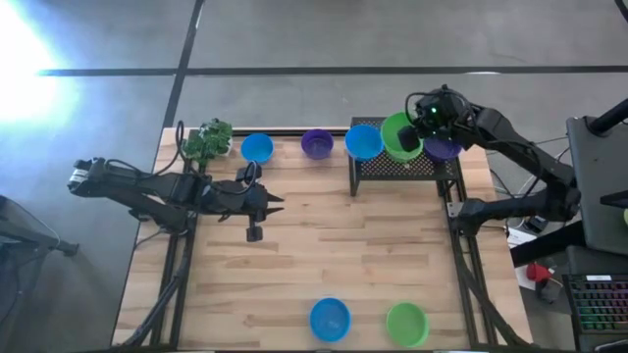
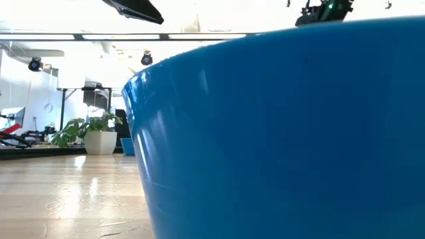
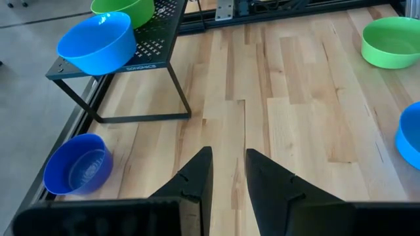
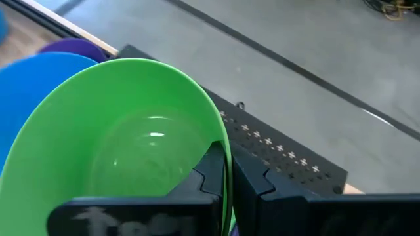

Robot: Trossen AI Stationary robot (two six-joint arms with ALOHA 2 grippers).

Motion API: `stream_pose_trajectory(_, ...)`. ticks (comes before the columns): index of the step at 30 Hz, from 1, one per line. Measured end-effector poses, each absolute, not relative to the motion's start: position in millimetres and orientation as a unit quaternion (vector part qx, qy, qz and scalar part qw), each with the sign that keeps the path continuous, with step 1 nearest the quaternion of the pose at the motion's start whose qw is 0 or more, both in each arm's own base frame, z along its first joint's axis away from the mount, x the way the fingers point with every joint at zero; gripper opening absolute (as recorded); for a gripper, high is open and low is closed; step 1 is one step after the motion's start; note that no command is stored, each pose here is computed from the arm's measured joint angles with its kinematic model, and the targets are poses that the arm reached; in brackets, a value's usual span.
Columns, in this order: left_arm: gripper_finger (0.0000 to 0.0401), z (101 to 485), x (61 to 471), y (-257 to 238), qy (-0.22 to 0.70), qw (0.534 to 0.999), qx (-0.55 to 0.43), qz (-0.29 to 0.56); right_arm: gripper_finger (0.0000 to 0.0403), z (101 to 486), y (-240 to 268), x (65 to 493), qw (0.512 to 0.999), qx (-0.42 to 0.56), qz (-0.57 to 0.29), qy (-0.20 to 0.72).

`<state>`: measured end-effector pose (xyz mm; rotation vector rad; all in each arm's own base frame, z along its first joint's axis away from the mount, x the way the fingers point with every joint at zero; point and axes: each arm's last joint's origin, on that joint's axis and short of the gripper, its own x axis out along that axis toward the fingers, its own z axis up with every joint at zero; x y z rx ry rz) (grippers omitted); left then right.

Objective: Pick & Place Mini bowls
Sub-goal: Stack the left green bowl on the green bowl on the shelf

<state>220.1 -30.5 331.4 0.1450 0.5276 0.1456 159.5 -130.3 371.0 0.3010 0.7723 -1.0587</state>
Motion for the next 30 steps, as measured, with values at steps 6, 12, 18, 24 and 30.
stream_pose_trajectory(6, 0.0084, 331.4, 220.1, -30.5, 0.26, 0.96, 0.072, 0.072, 0.0008, 364.6, -134.5, 156.9, 0.773, 0.142, -0.496, 0.368)
stream_pose_trajectory(12, 0.0084, 331.4, 220.1, -30.4, 0.26, 0.96, 0.071, 0.072, 0.0008, 364.7, -134.5, 156.7, 0.773, 0.142, -0.496, 0.369)
stream_pose_trajectory(18, 0.0084, 331.4, 220.1, -30.4, 0.26, 0.96, 0.071, 0.072, 0.0008, 358.9, -134.6, 157.1, 0.77, 0.141, -0.494, 0.379)
stream_pose_trajectory(24, 0.0084, 331.4, 220.1, -30.2, 0.26, 0.96, 0.07, 0.073, 0.0009, 353.0, -134.7, 157.3, 0.766, 0.14, -0.492, 0.389)
stream_pose_trajectory(30, 0.0084, 331.4, 220.1, -30.2, 0.26, 0.96, 0.069, 0.073, 0.0015, 352.8, -134.8, 157.3, 0.766, 0.139, -0.492, 0.39)
